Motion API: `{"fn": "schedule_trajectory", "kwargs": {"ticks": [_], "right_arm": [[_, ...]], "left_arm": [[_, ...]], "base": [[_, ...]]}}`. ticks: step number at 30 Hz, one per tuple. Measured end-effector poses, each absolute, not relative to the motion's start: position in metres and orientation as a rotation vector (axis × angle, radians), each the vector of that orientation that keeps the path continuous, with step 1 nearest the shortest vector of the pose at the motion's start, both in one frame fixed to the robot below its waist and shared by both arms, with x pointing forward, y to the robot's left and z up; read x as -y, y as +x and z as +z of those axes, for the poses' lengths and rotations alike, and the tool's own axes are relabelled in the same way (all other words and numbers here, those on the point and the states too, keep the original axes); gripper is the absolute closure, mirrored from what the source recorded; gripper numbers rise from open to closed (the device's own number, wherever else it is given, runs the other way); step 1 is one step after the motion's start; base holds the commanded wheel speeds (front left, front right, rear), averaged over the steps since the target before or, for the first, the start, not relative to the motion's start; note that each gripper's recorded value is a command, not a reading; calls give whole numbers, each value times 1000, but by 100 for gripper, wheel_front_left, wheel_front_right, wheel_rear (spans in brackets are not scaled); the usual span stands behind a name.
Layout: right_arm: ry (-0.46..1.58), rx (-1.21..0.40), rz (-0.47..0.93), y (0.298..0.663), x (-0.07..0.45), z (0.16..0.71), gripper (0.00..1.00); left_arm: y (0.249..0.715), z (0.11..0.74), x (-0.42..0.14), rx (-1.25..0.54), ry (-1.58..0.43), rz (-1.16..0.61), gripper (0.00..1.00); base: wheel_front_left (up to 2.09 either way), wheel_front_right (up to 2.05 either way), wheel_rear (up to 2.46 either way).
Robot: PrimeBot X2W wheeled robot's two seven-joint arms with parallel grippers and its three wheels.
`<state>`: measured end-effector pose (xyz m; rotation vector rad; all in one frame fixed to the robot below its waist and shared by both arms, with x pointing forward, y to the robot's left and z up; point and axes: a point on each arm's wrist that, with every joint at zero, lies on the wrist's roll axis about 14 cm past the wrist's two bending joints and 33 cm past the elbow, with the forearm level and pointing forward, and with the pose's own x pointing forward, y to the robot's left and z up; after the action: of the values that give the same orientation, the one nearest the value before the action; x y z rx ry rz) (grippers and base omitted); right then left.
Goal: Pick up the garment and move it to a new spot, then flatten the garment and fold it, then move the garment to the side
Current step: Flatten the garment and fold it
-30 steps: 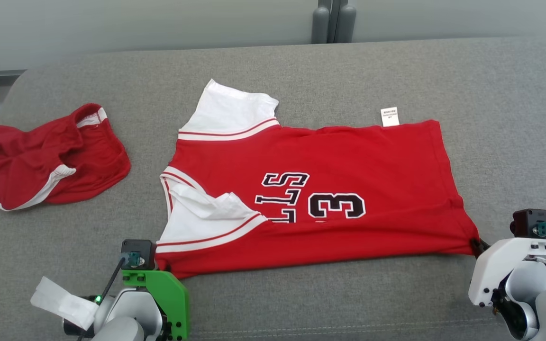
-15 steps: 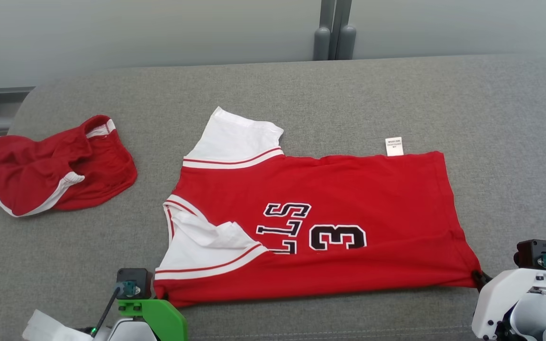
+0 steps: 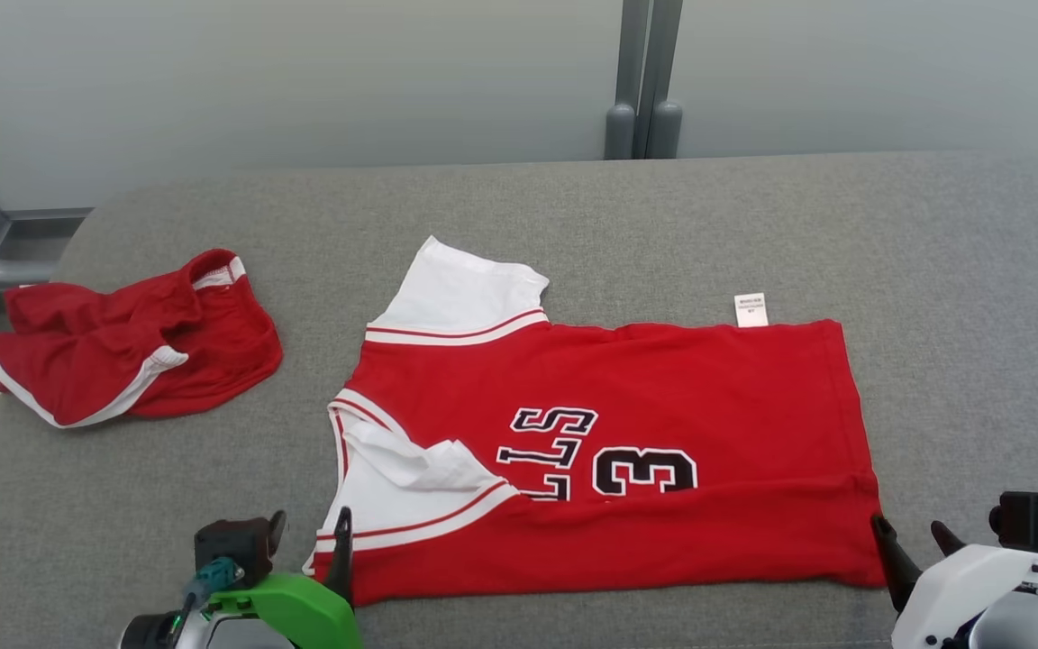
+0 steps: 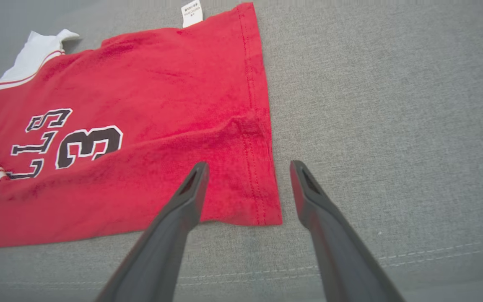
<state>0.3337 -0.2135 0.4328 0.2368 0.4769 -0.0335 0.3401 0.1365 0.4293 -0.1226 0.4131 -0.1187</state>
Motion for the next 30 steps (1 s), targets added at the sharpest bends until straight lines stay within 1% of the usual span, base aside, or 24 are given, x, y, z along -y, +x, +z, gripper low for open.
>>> {"fn": "schedule_trajectory", "kwargs": {"ticks": [4, 7, 12, 17, 20, 22, 30], "right_arm": [[281, -385, -58, 336, 220, 444, 0], [346, -301, -46, 341, 214, 455, 0], [389, -120, 1, 357, 197, 488, 0], [445, -27, 65, 365, 172, 505, 0], [426, 10, 94, 367, 163, 512, 0], [367, 13, 113, 367, 157, 512, 0], [234, 33, 156, 362, 145, 513, 0]], "left_arm": [[347, 456, -139, -253, -203, -91, 0], [350, 472, -149, -160, -257, -42, 0], [350, 486, -171, -79, -298, 47, 0], [350, 505, -182, 0, -317, 79, 0], [347, 515, -190, 39, -304, 76, 0], [343, 520, -195, 66, -277, 64, 0], [321, 501, -192, 21, -161, -15, 0]], "base": [[0, 0, 0], [0, 0, 0], [0, 0, 0], [0, 0, 0], [0, 0, 0], [0, 0, 0], [0, 0, 0]]}}
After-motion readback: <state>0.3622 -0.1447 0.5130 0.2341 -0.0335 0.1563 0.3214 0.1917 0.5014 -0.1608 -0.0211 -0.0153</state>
